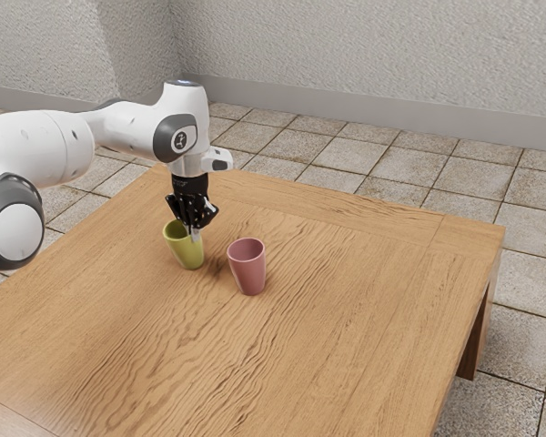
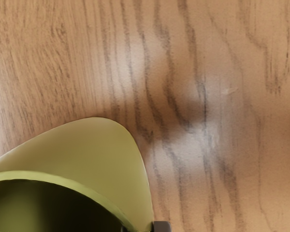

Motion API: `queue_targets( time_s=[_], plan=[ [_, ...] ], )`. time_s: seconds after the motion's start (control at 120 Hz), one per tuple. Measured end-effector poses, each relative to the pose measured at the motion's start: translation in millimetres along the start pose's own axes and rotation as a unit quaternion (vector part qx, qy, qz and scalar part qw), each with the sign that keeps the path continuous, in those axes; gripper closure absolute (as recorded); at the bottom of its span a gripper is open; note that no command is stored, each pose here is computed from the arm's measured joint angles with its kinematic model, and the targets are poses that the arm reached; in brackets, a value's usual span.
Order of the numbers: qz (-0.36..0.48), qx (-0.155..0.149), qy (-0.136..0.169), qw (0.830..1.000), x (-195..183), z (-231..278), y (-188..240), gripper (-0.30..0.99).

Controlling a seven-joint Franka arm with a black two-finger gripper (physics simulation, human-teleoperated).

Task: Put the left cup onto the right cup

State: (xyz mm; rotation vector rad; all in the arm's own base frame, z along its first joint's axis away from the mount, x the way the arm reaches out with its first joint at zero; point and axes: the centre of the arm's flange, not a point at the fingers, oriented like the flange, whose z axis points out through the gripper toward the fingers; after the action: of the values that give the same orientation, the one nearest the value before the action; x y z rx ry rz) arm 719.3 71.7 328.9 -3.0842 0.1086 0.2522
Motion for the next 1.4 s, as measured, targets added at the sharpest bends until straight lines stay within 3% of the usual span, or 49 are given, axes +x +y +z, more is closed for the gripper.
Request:
queue_targets(
  time_s=[0.425, 0.783, 1.05, 1.4],
  plan=[
    [-0.008, 0.003, 0.004, 1.000, -2.1, -7.4, -3.5, 0.79],
    [-0.009, 0.014, 0.027, 0.999, -17.9, -55.3, 4.7, 0.79],
    [0.008, 0.023, 0.043, 0.999, -39.1, -100.9, 35.7, 0.79],
    [0.054, 0.042, 0.065, 0.996, -76.1, -164.6, 111.6, 0.79]
  ],
)
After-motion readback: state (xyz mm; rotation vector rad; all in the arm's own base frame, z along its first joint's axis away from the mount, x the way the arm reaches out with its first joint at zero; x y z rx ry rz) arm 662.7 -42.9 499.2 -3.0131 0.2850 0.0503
